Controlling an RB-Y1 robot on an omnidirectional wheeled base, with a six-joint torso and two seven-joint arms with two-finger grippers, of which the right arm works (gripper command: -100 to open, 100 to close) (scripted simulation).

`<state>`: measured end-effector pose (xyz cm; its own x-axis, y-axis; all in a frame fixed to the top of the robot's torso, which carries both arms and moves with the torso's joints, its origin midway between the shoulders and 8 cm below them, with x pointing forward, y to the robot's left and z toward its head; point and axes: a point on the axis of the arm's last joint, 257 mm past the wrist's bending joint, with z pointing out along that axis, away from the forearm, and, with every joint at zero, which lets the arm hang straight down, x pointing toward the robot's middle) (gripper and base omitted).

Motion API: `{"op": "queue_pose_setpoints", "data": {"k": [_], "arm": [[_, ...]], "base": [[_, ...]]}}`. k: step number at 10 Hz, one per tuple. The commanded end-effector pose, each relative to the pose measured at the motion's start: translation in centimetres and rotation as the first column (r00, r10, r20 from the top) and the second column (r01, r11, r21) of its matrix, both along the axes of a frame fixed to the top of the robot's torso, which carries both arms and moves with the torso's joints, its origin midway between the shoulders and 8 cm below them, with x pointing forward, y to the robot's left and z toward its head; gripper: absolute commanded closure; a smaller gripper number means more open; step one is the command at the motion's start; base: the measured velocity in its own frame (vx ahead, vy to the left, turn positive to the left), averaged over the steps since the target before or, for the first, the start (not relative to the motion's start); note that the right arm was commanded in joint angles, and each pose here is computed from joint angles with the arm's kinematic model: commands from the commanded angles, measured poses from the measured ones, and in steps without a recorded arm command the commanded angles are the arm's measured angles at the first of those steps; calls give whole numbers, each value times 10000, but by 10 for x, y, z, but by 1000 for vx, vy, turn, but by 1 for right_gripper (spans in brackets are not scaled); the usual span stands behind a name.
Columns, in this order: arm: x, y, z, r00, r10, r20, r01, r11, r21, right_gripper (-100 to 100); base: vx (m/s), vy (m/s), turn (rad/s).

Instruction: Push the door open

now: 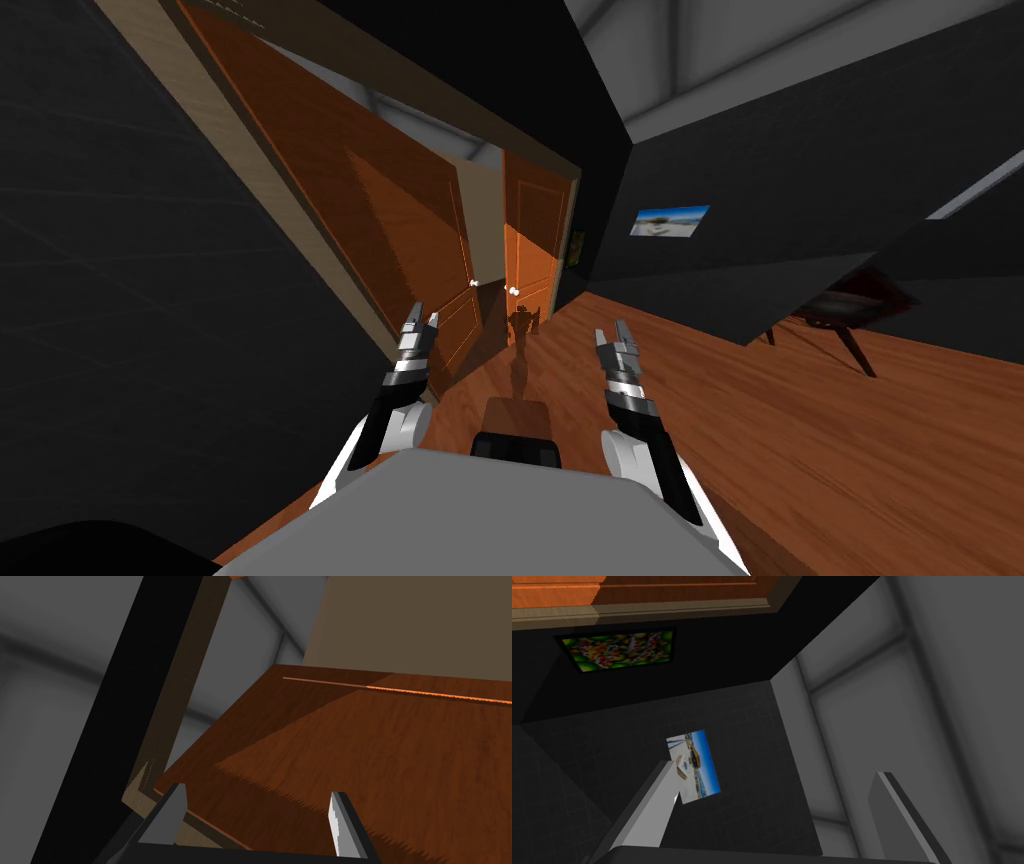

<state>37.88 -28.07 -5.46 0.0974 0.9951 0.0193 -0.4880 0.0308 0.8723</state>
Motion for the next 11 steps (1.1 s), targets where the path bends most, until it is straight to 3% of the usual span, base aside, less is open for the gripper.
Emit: {"op": "queue_pose_setpoints", "data": {"k": [1, 7, 11], "arm": [[1, 1, -10, 9997, -171, -180, 162, 9987, -489, -100], [6, 4, -35, 9963, -613, -600, 503, 9841, -1703, -100], [10, 6, -55, 9915, -969, -874, 707, 9619, -2641, -100]], "base": [[137, -6, 90], [95, -21, 75], [94, -22, 86]]}}
